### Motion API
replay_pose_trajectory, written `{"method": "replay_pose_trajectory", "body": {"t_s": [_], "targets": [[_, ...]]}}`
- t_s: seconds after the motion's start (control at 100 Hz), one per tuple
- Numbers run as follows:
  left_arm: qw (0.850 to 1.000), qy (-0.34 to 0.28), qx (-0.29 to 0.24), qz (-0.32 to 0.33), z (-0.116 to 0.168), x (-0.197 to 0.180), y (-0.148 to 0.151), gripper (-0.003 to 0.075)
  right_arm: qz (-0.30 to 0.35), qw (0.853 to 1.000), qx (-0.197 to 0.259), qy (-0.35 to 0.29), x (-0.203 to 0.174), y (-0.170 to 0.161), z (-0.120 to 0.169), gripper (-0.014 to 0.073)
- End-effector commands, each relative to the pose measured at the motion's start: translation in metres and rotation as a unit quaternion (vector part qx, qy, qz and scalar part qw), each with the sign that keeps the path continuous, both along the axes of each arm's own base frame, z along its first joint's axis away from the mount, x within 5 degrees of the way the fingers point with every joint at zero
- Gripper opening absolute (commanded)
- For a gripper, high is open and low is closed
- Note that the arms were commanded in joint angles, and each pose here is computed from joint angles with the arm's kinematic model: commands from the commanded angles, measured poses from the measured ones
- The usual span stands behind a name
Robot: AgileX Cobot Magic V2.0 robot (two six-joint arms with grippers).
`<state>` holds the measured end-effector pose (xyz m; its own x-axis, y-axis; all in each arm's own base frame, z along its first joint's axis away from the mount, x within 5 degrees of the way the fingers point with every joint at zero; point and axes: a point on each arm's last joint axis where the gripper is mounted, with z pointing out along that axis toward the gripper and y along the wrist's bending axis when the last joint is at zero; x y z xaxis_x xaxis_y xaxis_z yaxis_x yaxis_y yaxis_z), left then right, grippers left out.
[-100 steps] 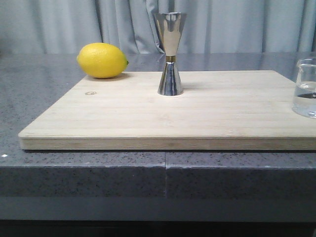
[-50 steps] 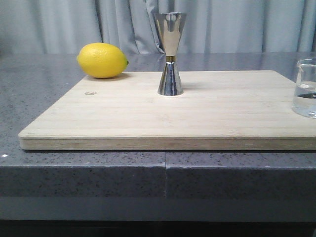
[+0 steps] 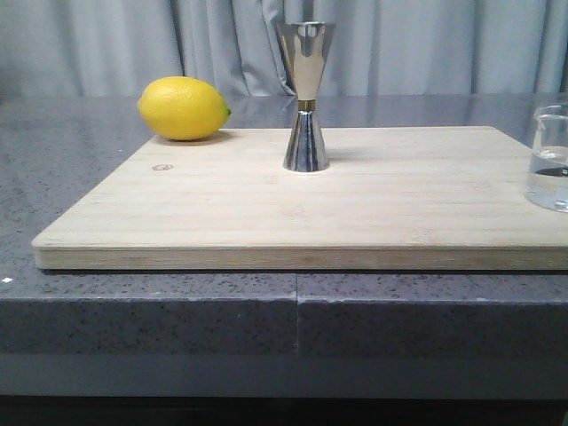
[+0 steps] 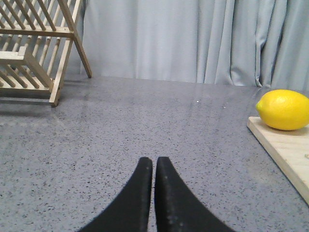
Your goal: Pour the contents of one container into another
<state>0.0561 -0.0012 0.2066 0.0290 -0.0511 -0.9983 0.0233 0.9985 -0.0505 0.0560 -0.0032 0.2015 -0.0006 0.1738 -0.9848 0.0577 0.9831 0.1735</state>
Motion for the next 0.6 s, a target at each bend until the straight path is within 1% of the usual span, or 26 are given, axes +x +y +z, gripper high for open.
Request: {"method": "replay_pose_trajectory", "body": {"t_s": [0.0, 0.06, 0.12, 0.2, 0.25, 0.3, 0.37, 0.47, 0.51, 0.59], "targets": [[0.998, -0.038, -0.047, -0.006, 0.001, -0.001, 0.000, -0.0013, -0.002, 0.999, 0.020, -0.046, -0.001, 0.000, 0.001, -0.0067], [0.995, -0.046, -0.085, -0.008, 0.003, -0.001, 0.000, -0.0014, -0.001, 0.998, 0.036, -0.047, -0.001, 0.000, 0.001, -0.0067], [0.992, -0.053, -0.115, -0.009, 0.005, -0.002, 0.000, -0.0014, -0.002, 0.997, 0.035, -0.066, -0.001, 0.000, 0.005, -0.0067], [0.991, -0.059, -0.121, -0.011, 0.014, -0.003, 0.000, -0.0013, -0.001, 0.996, 0.034, -0.080, -0.003, 0.000, 0.014, -0.0067], [0.991, -0.064, -0.121, -0.015, 0.024, -0.006, 0.000, -0.0013, 0.000, 0.996, 0.034, -0.079, -0.004, 0.000, 0.022, -0.0067], [0.991, -0.064, -0.120, -0.018, 0.035, -0.008, -0.001, -0.0013, 0.002, 0.997, 0.035, -0.064, -0.006, 0.001, 0.031, -0.0067], [0.992, -0.056, -0.115, -0.024, 0.053, -0.010, -0.002, -0.0013, 0.003, 0.998, 0.035, -0.049, -0.008, 0.001, 0.046, -0.0067], [0.993, -0.018, -0.110, -0.031, 0.080, -0.008, -0.004, -0.0013, 0.004, 0.999, 0.035, -0.036, -0.006, 0.001, 0.071, -0.0067], [0.995, -0.003, -0.094, -0.033, 0.093, -0.005, -0.005, -0.0013, 0.004, 0.999, 0.034, -0.035, -0.004, 0.001, 0.082, -0.0067], [0.998, 0.041, -0.040, -0.039, 0.116, 0.006, -0.007, -0.0013, 0.004, 0.999, 0.035, -0.018, 0.004, 0.001, 0.102, -0.0067]]}}
